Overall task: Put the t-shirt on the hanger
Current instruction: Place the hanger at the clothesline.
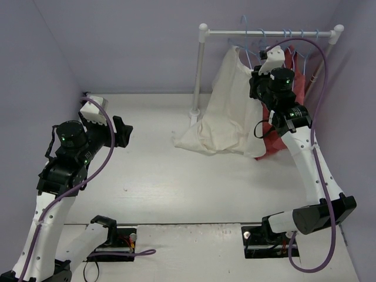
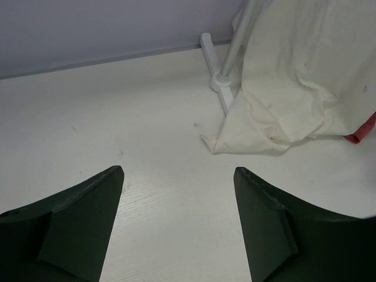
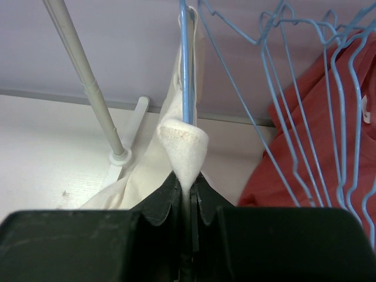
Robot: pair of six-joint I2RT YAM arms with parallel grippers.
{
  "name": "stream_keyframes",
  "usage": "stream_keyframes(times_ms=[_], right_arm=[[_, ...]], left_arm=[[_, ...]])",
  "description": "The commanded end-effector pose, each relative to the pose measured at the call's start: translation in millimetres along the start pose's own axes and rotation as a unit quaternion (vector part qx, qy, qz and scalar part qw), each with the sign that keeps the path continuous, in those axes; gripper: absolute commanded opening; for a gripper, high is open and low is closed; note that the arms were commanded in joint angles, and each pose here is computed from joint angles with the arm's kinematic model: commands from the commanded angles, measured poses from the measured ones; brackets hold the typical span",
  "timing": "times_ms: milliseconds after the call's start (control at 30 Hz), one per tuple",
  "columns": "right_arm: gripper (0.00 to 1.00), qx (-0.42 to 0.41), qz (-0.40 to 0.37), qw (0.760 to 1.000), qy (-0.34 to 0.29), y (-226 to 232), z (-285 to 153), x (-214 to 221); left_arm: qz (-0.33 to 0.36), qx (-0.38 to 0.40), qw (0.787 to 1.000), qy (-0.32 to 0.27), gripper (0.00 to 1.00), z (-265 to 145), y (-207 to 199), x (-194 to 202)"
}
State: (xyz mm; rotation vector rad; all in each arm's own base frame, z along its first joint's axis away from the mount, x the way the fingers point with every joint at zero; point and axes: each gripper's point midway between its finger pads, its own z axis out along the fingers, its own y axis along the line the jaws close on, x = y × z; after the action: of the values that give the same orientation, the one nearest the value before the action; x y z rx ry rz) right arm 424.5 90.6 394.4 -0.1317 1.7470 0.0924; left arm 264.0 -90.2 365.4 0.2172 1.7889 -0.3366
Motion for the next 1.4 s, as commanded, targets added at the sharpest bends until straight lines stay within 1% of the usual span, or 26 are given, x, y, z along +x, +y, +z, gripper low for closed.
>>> stream_keyframes(times_ms=[0, 167, 233, 300, 533, 767, 800, 833, 867, 900, 933, 1033, 1133, 1167, 1200, 1233, 1267, 1300, 1333, 1367], right_arm=[[0.00, -0.004, 0.011, 0.994, -0.113, 0.3, -19.4, -70.1], [0.00, -0.013, 0.014, 0.997, -0.073, 6.8, 2.7, -38.1], [0.00, -0.029, 0.014, 0.997, -0.071, 13.7, 13.0, -31.2], [0.00, -0.033, 0.029, 0.997, -0.071, 16.6, 20.3, -27.4], [0.00, -0.043, 0.037, 0.997, -0.060, 22.9, 40.7, -16.9], [0.00, -0.046, 0.040, 0.997, -0.043, 25.5, 47.5, -1.3], [0.02, -0.049, 0.041, 0.997, -0.039, 27.0, 46.5, 2.1], [0.09, -0.051, 0.041, 0.997, -0.035, 28.0, 44.1, 6.9], [0.21, -0.052, 0.042, 0.997, -0.033, 28.9, 40.6, 10.3], [0.30, -0.053, 0.040, 0.997, -0.033, 29.7, 38.0, 11.4], [0.43, -0.051, 0.038, 0.997, -0.033, 29.3, 31.5, 13.6], [0.64, -0.044, 0.035, 0.997, -0.047, 23.6, 8.8, 9.2], [0.79, -0.039, 0.034, 0.996, -0.077, 17.1, -21.7, -7.4], [0.91, -0.038, 0.033, 0.995, -0.088, 14.7, -34.7, -11.8], [1.00, -0.039, 0.033, 0.994, -0.094, 13.5, -45.0, -11.9], [1.00, -0.042, 0.033, 0.993, -0.104, 12.5, -57.5, -14.8], [1.00, -0.040, 0.038, 0.990, -0.130, 9.0, -80.2, -26.6], [1.00, -0.036, 0.037, 0.992, -0.117, 7.7, -76.3, -15.7], [1.00, -0.035, 0.041, 0.988, -0.144, 4.0, -100.3, -25.8], [1.00, -0.032, 0.039, 0.989, -0.140, 2.1, -106.0, -14.1]], left_arm=[[-0.001, 0.007, 0.999, -0.047, 0.71, -4.2, -3.7, -29.1], [0.000, 0.007, 0.999, -0.045, 0.71, -5.3, -3.4, -25.4], [-0.001, 0.007, 0.999, -0.042, 0.71, -5.0, -3.3, -22.5], [-0.002, 0.006, 0.999, -0.041, 0.71, -5.2, -2.8, -21.0], [-0.004, 0.008, 0.999, -0.038, 0.71, -4.8, -3.8, -19.3], [-0.010, 0.008, 0.999, -0.032, 0.71, -3.0, -3.7, -13.4], [-0.012, 0.010, 0.999, -0.030, 0.71, -2.8, -4.2, -12.0], [-0.013, 0.011, 0.999, -0.030, 0.71, -3.6, -4.6, -11.2], [-0.015, 0.012, 0.999, -0.031, 0.71, -4.9, -5.1, -10.5], [-0.015, 0.013, 0.999, -0.029, 0.71, -5.4, -5.5, -8.8], [-0.014, 0.012, 0.999, -0.032, 0.71, -7.6, -5.4, -9.1], [-0.009, 0.001, 1.000, -0.024, 0.71, -11.7, -1.5, -3.6], [-0.005, -0.010, 1.000, -0.017, 0.71, -16.1, 2.4, -2.9], [-0.003, -0.014, 1.000, -0.016, 0.71, -19.1, 3.4, -3.3], [-0.002, -0.016, 1.000, -0.016, 0.71, -21.8, 3.9, -3.8], [-0.001, -0.017, 1.000, -0.016, 0.71, -24.7, 3.7, -4.3], [-0.001, -0.019, 1.000, -0.021, 0.71, -29.2, 3.9, -7.0], [0.000, -0.019, 1.000, -0.020, 0.71, -29.4, 4.3, -6.3], [0.003, -0.020, 0.999, -0.028, 0.71, -35.5, 4.0, -9.3], [0.004, -0.027, 0.999, -0.028, 0.71, -38.8, 6.3, -8.9]])
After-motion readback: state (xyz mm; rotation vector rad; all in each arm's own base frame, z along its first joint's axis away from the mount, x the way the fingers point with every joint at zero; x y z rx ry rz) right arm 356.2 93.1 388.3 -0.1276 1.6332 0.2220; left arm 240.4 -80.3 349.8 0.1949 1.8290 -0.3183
